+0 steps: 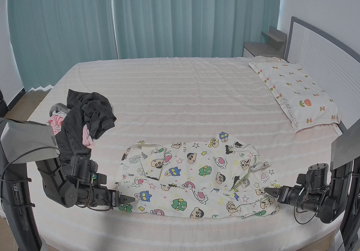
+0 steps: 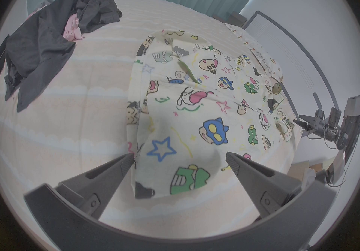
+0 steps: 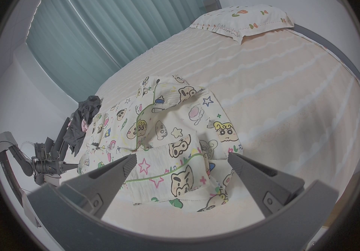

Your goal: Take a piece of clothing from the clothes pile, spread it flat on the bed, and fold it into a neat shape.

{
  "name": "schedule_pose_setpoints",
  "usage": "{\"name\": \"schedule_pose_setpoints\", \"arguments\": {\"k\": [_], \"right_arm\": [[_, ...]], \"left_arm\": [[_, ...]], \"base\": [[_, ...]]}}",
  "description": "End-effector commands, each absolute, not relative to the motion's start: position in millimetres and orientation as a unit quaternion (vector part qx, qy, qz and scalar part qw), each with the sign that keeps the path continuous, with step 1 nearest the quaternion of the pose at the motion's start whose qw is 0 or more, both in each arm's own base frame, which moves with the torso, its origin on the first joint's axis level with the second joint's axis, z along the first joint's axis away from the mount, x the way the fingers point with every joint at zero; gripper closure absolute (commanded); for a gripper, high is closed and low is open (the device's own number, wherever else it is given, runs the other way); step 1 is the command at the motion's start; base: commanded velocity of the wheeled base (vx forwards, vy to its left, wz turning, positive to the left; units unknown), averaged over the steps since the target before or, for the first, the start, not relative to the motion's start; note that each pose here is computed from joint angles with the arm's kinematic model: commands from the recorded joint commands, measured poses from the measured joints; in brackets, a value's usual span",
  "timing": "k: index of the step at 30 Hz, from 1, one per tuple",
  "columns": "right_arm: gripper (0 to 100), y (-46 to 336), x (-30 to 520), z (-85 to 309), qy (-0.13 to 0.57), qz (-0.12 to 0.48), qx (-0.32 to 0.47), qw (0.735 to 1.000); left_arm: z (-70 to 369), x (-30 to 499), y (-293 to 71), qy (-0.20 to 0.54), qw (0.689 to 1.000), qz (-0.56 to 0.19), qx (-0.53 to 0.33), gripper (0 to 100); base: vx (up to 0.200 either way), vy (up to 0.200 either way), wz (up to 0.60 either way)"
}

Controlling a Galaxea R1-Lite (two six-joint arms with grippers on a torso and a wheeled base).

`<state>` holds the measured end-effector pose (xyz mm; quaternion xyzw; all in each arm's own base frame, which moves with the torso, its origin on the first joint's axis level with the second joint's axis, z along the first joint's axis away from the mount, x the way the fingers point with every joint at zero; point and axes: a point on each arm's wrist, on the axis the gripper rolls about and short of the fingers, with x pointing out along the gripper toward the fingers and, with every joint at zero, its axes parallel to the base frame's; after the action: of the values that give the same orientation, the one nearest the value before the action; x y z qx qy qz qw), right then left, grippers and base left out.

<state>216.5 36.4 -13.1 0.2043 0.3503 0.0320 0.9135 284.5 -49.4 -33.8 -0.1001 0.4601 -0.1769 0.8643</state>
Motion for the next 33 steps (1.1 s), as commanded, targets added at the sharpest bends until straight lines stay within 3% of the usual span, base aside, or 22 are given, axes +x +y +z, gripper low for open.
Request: {"name": "schedule_pose_setpoints", "arguments": {"k": [1, 6, 7, 33], "right_arm": [[0, 37, 212, -14, 0.36, 0.031, 0.202, 0.91], [0, 37, 212, -15, 0.361, 0.031, 0.202, 0.91], [0, 37, 212, -15, 0.361, 0.031, 0.202, 0.91], [0, 36, 212, -15, 0.362, 0.028, 0.203, 0.91]], "left_arm": [[-50, 279, -51, 0.466, 0.862, -0.173, -0.096, 0], [-51, 277, -51, 0.456, 0.867, -0.174, -0.098, 0], [-51, 276, -52, 0.457, 0.867, -0.174, -0.097, 100], [-40, 234, -47, 0.489, 0.865, -0.104, -0.054, 100]], "base": [[0.0, 0.0, 0.0], [0.0, 0.0, 0.0], [0.0, 0.0, 0.0], [0.0, 0.0, 0.0]]}}
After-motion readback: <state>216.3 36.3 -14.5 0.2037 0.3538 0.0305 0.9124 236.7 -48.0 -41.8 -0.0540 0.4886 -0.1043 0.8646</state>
